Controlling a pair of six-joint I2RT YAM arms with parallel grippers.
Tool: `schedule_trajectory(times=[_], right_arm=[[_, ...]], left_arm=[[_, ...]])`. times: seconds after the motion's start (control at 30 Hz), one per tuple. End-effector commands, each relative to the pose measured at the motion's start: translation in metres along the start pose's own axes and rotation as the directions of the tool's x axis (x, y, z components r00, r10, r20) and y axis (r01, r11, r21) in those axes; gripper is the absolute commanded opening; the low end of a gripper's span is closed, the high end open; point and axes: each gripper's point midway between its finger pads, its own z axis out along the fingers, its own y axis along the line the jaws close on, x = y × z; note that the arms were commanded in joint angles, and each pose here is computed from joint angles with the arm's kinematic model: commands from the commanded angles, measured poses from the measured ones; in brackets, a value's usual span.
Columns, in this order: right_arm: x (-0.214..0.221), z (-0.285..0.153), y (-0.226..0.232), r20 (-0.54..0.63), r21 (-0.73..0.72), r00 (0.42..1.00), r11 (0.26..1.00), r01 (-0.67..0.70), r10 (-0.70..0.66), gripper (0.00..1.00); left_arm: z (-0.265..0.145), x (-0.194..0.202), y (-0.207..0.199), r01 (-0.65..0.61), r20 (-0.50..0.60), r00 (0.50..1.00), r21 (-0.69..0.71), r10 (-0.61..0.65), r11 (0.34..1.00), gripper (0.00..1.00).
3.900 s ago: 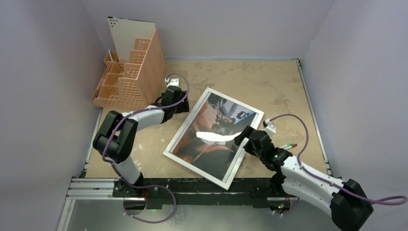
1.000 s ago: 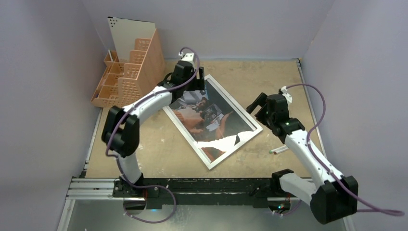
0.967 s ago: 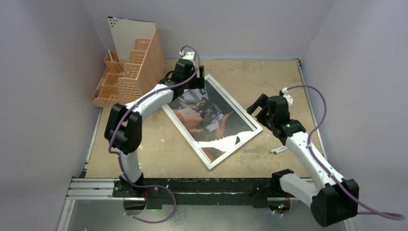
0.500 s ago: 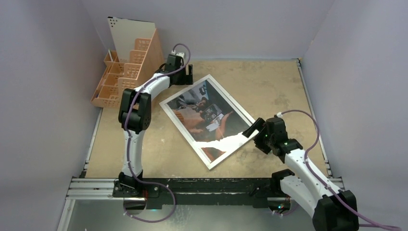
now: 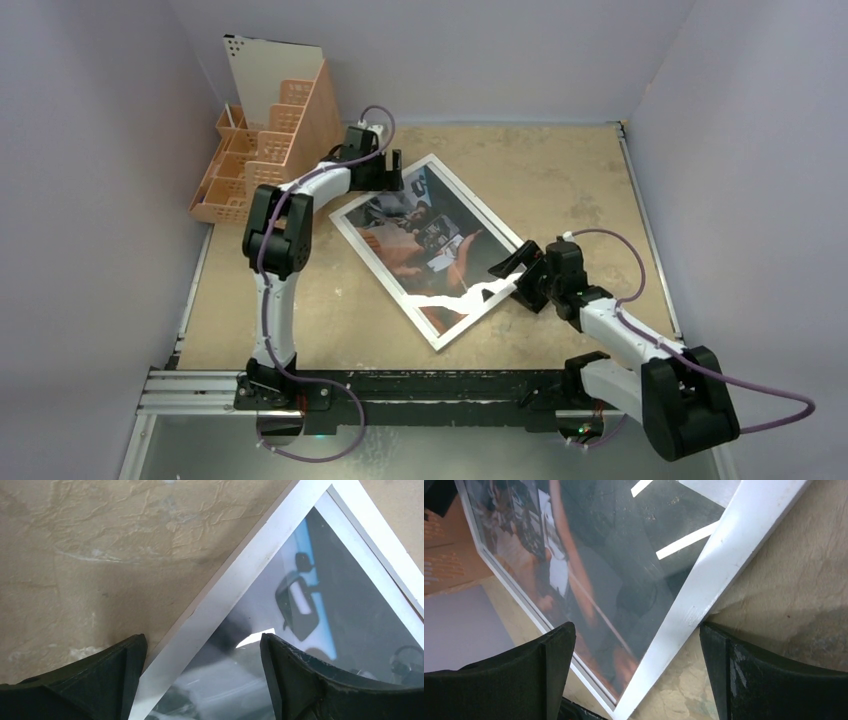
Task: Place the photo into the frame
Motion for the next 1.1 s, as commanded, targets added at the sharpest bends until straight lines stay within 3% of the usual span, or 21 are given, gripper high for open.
schedule_trajectory(times=[0.0, 0.47, 0.6, 0.83, 1.07], right_arm=[[-0.024, 0.008, 0.023, 0.082, -0.062, 0.997, 0.998, -0.006, 0.011, 0.95], [-0.127, 0.019, 0.049, 0.286, -0.088, 0.958, 0.996, 0.032, -0.005, 0.95], [-0.143, 0.026, 0.057, 0.286, -0.123, 0.958, 0.991, 0.046, -0.009, 0.94], [-0.153, 0.050, 0.064, 0.230, -0.166, 0.973, 0.984, 0.070, -0.030, 0.92], [-0.150, 0.064, 0.063, 0.183, -0.173, 0.982, 0.981, 0.087, -0.055, 0.91]], left_arm=[[-0.019, 0.005, 0.000, 0.022, -0.012, 1.000, 0.014, -0.022, 1.000, 0.86], [-0.060, 0.084, -0.009, 0.232, -0.120, 0.966, 0.029, -0.227, 0.972, 0.79], [-0.072, 0.109, -0.004, 0.260, -0.149, 0.954, -0.027, -0.261, 0.965, 0.78], [-0.096, 0.134, -0.041, 0.199, -0.164, 0.967, -0.005, -0.197, 0.980, 0.78], [-0.117, 0.161, -0.035, 0.248, -0.159, 0.956, -0.019, -0.248, 0.968, 0.78]])
